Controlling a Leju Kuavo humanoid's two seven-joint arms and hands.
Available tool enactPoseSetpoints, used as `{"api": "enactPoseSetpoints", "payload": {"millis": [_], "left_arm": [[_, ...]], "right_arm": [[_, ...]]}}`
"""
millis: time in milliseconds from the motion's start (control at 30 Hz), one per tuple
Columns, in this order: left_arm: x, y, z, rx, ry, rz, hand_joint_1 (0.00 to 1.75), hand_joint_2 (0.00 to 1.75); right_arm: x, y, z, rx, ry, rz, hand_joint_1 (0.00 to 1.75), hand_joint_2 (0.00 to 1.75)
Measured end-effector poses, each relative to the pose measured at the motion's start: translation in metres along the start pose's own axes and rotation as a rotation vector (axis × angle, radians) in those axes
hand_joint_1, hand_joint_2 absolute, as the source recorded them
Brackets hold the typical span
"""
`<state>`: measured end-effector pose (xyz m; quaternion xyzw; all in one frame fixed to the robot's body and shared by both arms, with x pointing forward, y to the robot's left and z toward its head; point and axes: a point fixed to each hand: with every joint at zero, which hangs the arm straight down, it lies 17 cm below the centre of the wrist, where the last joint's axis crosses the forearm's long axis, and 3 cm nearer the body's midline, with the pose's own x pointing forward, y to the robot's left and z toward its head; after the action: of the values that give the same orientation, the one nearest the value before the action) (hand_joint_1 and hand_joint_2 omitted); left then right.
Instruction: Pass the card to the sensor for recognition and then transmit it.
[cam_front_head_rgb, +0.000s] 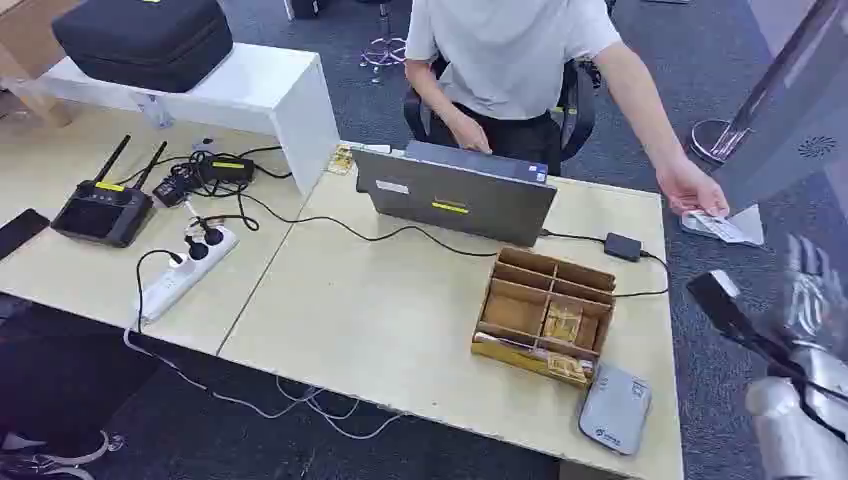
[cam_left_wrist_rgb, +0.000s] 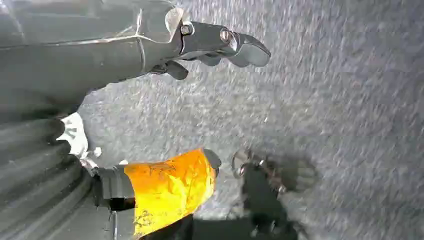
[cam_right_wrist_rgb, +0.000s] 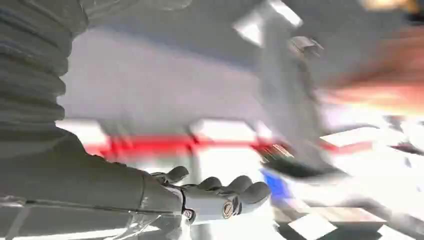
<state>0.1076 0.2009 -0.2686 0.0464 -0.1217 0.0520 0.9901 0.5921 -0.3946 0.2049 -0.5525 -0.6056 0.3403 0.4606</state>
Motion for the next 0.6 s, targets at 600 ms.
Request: {"api": "enactPoseSetpoints", "payload": {"millis": [600], "left_arm": [[-0.007,-0.079,0.025,-0.304,0.028,0.034,0.0,1.75]], "right_arm": [[0.218,-0.041,-0.022,-0.122,-0.413,0.054,0.0,1.75]]}}
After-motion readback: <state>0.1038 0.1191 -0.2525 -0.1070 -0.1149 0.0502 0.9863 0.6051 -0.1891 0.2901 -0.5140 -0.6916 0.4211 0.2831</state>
